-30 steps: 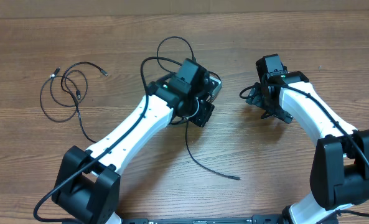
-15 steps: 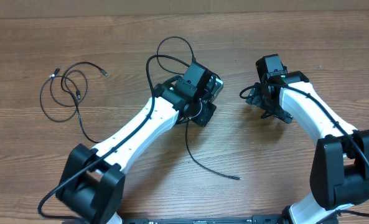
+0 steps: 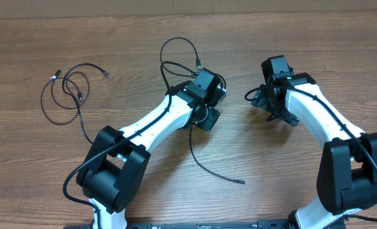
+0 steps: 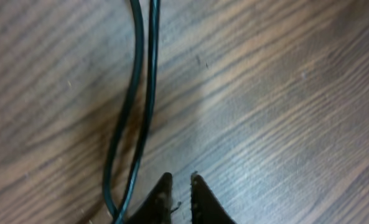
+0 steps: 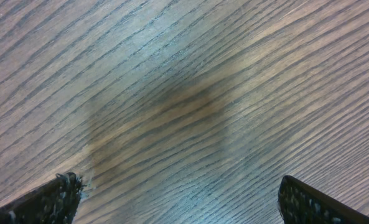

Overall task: Untangle cables
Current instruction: 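Grasp a black cable strand at center with the left gripper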

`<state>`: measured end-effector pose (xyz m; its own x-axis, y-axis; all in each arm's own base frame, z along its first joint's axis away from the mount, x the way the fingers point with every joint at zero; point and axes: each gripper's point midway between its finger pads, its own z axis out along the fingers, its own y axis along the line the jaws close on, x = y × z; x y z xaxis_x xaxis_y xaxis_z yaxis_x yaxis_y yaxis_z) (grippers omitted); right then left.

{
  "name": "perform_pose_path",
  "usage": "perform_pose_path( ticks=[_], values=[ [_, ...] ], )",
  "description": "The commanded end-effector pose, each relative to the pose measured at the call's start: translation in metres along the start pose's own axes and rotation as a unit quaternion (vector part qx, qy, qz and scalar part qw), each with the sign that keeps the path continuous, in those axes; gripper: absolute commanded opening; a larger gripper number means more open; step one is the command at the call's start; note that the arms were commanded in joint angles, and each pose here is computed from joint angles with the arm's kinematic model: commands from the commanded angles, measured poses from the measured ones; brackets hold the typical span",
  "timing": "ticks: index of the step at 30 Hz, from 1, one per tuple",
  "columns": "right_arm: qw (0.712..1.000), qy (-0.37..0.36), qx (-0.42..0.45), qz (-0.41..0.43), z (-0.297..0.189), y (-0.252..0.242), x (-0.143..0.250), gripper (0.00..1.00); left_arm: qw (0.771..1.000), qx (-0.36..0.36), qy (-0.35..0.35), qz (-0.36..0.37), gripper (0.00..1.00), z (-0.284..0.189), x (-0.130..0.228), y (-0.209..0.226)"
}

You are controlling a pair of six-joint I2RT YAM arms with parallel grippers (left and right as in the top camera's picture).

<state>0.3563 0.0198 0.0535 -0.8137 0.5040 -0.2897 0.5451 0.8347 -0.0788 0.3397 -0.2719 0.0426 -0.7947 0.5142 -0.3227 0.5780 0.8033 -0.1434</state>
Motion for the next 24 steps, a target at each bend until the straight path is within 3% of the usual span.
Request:
perform_pose_path(
  ticks=[1, 24],
  values=[
    [1.000, -0.017, -0.003, 0.002, -0.0079, 0.0009, -0.0086, 1.00, 1.000, -0.008, -0.003, -0.001, 0.16, 0.0046, -0.0011, 0.0057],
    [1.000, -0.017, -0.003, 0.002, -0.0079, 0.0009, -0.0086, 1.00, 0.999, -0.030, -0.024, 0.002, 0.21, 0.0049, -0.0107, 0.0130]
  ],
)
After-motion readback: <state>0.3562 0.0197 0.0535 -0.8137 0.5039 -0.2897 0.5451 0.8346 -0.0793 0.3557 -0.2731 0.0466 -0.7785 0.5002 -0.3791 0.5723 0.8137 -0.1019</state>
